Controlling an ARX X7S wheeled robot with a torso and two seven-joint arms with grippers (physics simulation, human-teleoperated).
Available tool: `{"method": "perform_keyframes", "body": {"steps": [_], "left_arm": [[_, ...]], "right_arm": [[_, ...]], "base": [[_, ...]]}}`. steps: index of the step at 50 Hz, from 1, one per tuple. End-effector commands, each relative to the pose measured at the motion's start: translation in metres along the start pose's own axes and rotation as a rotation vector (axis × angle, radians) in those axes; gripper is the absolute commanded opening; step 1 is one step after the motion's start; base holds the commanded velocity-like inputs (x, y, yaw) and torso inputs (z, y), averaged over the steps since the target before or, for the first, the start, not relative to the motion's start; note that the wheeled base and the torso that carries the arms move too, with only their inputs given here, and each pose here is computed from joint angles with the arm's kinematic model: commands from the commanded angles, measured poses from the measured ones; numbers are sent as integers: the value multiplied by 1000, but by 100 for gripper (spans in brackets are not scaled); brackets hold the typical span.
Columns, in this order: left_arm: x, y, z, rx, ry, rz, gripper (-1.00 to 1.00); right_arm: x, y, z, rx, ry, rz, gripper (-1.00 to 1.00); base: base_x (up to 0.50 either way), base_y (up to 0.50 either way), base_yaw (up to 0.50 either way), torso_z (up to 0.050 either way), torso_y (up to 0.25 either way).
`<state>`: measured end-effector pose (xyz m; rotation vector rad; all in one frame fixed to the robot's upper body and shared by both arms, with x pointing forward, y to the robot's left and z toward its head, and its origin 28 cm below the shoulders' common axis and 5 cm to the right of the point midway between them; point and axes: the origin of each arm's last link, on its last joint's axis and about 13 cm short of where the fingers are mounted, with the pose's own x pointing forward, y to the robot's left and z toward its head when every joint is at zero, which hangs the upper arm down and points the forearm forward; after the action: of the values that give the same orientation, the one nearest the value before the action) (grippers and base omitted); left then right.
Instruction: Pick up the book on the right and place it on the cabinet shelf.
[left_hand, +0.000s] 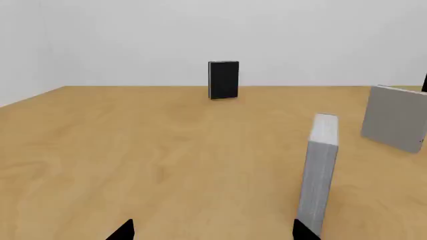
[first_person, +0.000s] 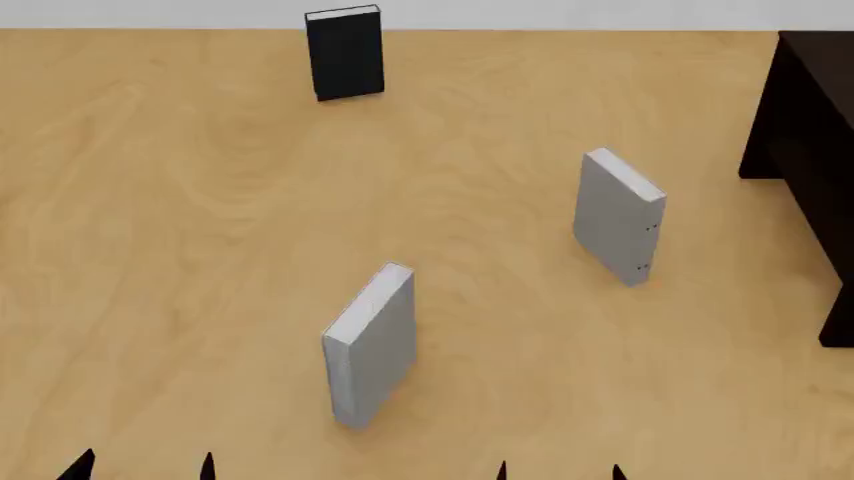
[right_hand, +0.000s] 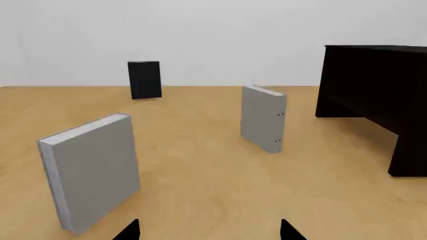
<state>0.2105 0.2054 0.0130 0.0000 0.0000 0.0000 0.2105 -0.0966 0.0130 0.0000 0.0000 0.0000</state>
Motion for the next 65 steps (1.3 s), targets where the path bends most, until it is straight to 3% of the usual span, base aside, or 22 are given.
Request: {"method": "perform_keyframes", "body": {"steps": [1, 11, 13, 18, 20, 36, 40, 43, 44, 46, 50, 52, 57, 59, 65], "left_arm": [[0, 0, 0, 10, 0, 0, 100], [0, 3, 4, 4, -24, 34, 100], [0, 3, -6, -4, -31, 29, 100], [1, 6, 11, 37, -47, 106, 100], [-1, 5, 7, 28, -51, 57, 100], [12, 6, 60, 55, -58, 19, 100], [17, 7, 56, 55, -45, 3, 100], [21, 9, 80, 57, -49, 6, 100], [21, 9, 76, 63, -52, 9, 100], [25, 10, 97, 60, -60, 3, 100], [29, 13, 100, 73, -75, 13, 100], [33, 14, 126, 72, -75, 15, 100], [41, 17, 135, 69, -87, 23, 100], [46, 17, 163, 74, -93, 24, 100], [44, 14, 195, 80, -132, 4, 100]], "right_arm": [[0, 0, 0, 0, 0, 0, 100], [1, 2, 4, -39, 8, 2, 100], [2, 2, 5, -40, 9, 2, 100], [3, 2, 11, -19, 16, 3, 100], [4, 2, 14, -20, 18, 1, 100], [23, -3, 56, -76, 6, 2, 100], [27, -5, 70, -73, -3, -2, 100], [30, -9, 85, -78, -18, -9, 100], [30, -9, 87, -82, -19, -11, 100], [36, -14, 101, -48, -34, -24, 100], [41, -20, 118, -55, -41, -35, 100], [43, -22, 129, -54, -48, -39, 100], [46, -24, 147, -67, -61, -44, 100], [47, -24, 156, -78, -66, -44, 100], [54, -22, 174, -106, -74, -53, 100]], "base": [[0, 0, 0, 0, 0], [0, 0, 0, 0, 0], [0, 0, 0, 0, 0], [0, 0, 0, 26, 0], [0, 0, 0, 41, 0], [0, 0, 0, 50, 0], [0, 0, 0, 50, 0], [0, 0, 0, 50, 0], [0, 0, 0, 50, 0], [0, 0, 0, 50, 0], [0, 0, 0, 50, 0], [0, 0, 0, 50, 0], [0, 0, 0, 50, 0], [0, 0, 0, 50, 0], [0, 0, 0, 50, 0]]}}
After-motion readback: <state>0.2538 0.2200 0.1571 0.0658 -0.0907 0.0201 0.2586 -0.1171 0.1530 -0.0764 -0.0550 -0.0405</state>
